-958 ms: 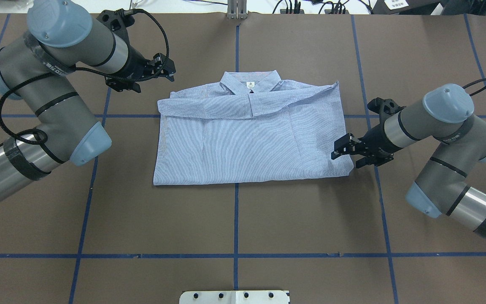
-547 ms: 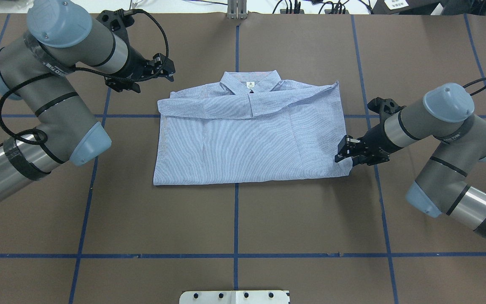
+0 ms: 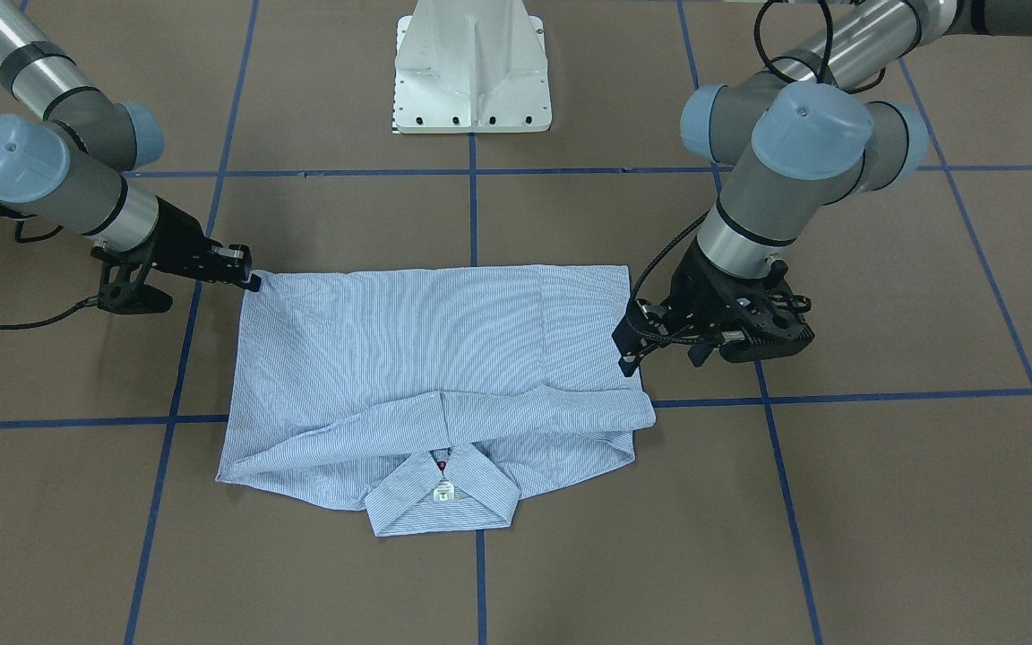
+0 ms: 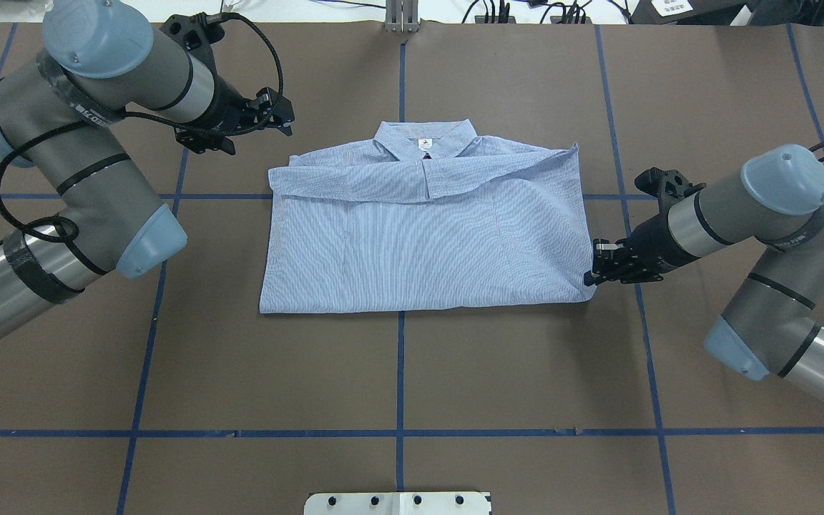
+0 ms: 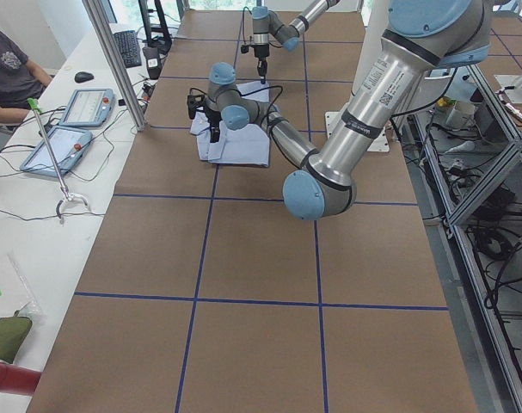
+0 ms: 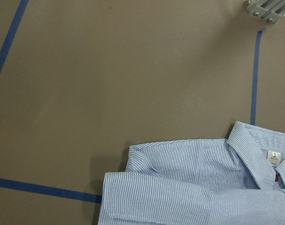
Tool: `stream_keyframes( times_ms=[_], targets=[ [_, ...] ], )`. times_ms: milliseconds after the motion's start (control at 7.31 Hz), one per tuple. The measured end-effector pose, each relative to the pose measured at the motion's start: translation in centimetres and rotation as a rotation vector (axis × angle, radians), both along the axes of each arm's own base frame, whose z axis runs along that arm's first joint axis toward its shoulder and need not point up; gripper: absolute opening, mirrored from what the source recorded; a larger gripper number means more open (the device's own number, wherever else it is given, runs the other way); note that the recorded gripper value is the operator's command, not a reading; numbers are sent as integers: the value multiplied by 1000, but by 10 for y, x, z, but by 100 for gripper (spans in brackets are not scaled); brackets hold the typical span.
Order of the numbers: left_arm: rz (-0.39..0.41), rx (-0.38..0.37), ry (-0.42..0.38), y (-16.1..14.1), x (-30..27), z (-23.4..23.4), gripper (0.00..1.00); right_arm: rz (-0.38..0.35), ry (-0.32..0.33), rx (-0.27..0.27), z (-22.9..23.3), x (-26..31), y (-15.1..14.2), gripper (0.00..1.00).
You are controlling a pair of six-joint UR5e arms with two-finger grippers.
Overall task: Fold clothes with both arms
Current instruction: 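Drag the folded shirt with the right gripper toward the robot, rotating it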
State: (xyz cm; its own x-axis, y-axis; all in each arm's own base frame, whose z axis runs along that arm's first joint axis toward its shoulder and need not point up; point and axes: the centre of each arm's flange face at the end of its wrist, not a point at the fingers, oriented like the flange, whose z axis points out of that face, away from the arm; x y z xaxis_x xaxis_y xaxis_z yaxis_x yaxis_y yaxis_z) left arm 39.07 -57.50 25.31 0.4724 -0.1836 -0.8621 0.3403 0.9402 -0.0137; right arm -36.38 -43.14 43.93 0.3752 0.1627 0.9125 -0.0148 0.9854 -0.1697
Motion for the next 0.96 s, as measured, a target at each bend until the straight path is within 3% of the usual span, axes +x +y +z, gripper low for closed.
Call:
stream_keyframes(
  times_ms=[547, 958],
  targets=[
    [-2, -2, -1, 0, -1, 1, 99, -126, -44, 24, -21, 32, 105, 0],
    [-2, -3, 0, 0, -1, 1, 99, -334, -75, -41, -31, 54, 182, 0]
  ],
)
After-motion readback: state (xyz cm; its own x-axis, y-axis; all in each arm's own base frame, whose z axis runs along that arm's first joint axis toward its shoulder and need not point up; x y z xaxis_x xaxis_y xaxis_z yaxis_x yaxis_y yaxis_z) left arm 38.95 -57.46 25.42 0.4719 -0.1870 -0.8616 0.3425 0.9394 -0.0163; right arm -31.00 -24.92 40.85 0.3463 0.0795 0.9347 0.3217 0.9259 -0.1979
